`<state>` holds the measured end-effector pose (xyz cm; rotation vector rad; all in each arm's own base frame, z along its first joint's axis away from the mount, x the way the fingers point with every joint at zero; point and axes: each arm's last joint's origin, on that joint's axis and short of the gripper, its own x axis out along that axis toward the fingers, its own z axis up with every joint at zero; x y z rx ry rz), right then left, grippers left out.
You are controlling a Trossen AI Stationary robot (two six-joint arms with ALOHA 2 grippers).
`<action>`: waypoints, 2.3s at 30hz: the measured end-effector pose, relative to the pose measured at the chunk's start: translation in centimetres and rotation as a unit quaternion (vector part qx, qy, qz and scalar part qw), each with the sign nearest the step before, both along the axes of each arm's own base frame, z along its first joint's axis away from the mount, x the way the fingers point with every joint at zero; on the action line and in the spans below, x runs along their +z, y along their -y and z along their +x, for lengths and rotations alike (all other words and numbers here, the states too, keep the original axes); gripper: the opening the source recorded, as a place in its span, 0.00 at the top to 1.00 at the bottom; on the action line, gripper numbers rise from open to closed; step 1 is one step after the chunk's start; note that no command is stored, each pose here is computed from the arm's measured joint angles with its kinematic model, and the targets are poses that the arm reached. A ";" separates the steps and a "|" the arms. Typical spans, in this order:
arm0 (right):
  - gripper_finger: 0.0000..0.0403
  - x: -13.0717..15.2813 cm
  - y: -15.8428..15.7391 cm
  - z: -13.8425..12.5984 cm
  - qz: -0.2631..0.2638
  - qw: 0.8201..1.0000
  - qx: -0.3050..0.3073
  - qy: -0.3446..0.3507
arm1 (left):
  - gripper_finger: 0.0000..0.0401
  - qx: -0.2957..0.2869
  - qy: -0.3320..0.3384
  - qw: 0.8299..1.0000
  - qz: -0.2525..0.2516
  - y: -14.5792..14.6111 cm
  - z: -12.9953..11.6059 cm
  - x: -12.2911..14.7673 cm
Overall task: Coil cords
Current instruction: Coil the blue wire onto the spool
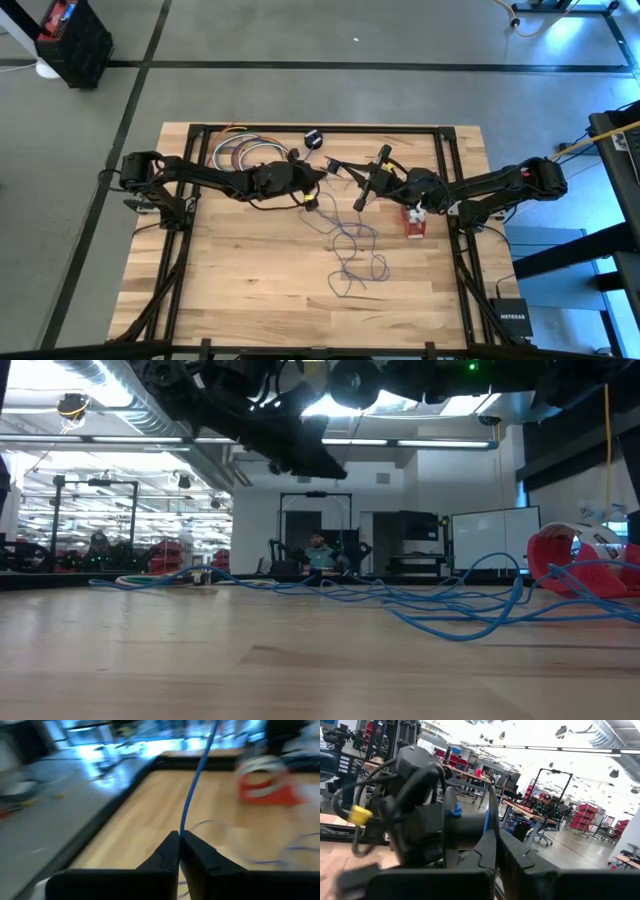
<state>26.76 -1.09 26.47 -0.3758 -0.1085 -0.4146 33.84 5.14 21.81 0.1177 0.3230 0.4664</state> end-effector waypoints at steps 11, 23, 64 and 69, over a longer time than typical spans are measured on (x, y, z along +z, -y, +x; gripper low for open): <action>0.97 -0.4 0.0 0.1 -0.004 1.000 -0.003 -0.024 | 0.97 0.066 0.033 0.995 0.066 1.5 -3.3 5.6; 0.97 -0.5 0.0 0.1 -0.009 1.000 -0.006 -0.028 | 0.90 -0.052 0.019 0.998 -0.031 2.6 -3.6 5.1; 0.97 -0.4 0.0 0.1 -0.014 1.000 -0.008 -0.025 | 0.99 0.058 -0.005 0.998 0.040 0.3 -2.3 3.3; 0.97 -0.5 0.0 0.1 -0.014 0.999 -0.008 -0.035 | 0.98 0.057 0.033 0.997 0.045 0.6 -4.2 6.2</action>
